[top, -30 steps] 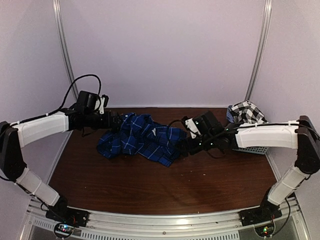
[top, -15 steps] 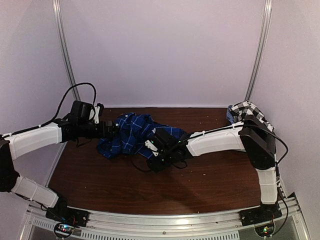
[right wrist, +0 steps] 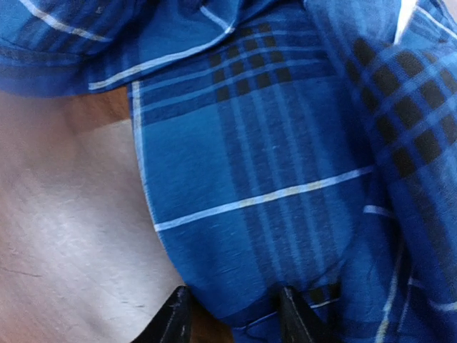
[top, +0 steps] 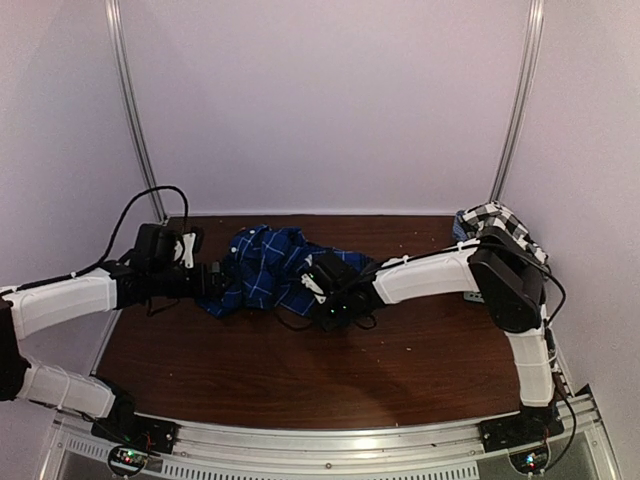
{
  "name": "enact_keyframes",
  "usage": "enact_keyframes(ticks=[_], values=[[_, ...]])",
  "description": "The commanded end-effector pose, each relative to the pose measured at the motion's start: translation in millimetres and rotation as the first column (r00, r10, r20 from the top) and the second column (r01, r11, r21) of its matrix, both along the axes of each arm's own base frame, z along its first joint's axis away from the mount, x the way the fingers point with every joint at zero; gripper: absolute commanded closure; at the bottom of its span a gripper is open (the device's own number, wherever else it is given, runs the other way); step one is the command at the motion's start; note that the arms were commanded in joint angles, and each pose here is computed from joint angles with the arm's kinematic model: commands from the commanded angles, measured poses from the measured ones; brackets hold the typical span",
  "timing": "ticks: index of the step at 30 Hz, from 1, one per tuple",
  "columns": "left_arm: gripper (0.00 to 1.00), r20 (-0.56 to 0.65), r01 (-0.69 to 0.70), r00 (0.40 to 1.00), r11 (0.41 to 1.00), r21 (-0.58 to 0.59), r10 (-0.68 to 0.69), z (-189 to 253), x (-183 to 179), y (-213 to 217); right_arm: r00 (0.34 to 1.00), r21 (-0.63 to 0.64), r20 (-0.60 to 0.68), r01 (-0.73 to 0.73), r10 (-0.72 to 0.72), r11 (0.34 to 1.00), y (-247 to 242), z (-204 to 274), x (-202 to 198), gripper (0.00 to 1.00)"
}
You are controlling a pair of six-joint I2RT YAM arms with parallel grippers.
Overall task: Fold and stack the long sleeve shirts
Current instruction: Pick up the crumpled shirt from the center of the board.
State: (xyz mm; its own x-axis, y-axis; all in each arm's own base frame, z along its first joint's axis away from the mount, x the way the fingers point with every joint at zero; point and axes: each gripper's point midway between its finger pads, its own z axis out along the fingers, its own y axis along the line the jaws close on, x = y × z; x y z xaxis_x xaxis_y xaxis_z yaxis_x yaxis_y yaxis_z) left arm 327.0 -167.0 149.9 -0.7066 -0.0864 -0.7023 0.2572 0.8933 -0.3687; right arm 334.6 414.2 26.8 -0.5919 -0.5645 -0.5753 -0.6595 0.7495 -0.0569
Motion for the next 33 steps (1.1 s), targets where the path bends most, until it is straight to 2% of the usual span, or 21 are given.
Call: enact_keyframes(ticks=[1, 5, 7, 12, 16, 21, 24, 28, 33], values=[[0.04, -0.004, 0.028, 1.000, 0.995, -0.092, -0.028, -9, -12, -15, 0.998, -0.110, 0.012, 0.056, -0.055, 0.992, -32, -15, 9, 0.70], [0.06, -0.046, 0.025, 0.999, 0.997, -0.074, -0.028, -38, -20, -15, 0.997, -0.112, 0.033, 0.080, -0.076, 0.990, -43, -3, 16, 0.93], [0.08, -0.026, 0.027, 0.999, 0.998, -0.065, -0.029, -47, -18, -17, 0.996, -0.103, 0.037, 0.088, -0.084, 0.991, -47, 3, 17, 1.00], [0.09, -0.016, 0.002, 1.000, 0.999, 0.032, -0.002, -71, -4, -14, 0.995, -0.022, 0.020, 0.094, -0.093, 0.995, -52, 29, 13, 1.00], [0.13, -0.001, 0.042, 0.999, 0.996, 0.073, -0.042, -79, 10, -24, 0.997, 0.072, -0.017, 0.075, -0.074, 0.995, -51, 51, 5, 1.00], [0.29, -0.033, 0.137, 0.990, 0.990, 0.037, -0.136, -94, 11, -47, 0.997, 0.131, -0.039, 0.067, -0.063, 0.989, -54, 69, -2, 1.00], [0.46, -0.029, 0.182, 0.983, 0.983, -0.004, -0.182, -95, 10, -58, 0.996, 0.131, -0.030, 0.087, -0.084, 0.988, -62, 77, 0, 1.00], [0.67, -0.051, 0.174, 0.984, 0.985, 0.006, -0.173, -98, 13, -58, 0.992, 0.109, -0.017, 0.125, -0.123, 0.986, -80, 88, 5, 1.00], [0.82, -0.002, 0.150, 0.989, 0.988, 0.025, -0.150, -75, 19, -53, 0.981, 0.077, 0.051, 0.181, -0.185, 0.981, -110, 117, 12, 1.00]])
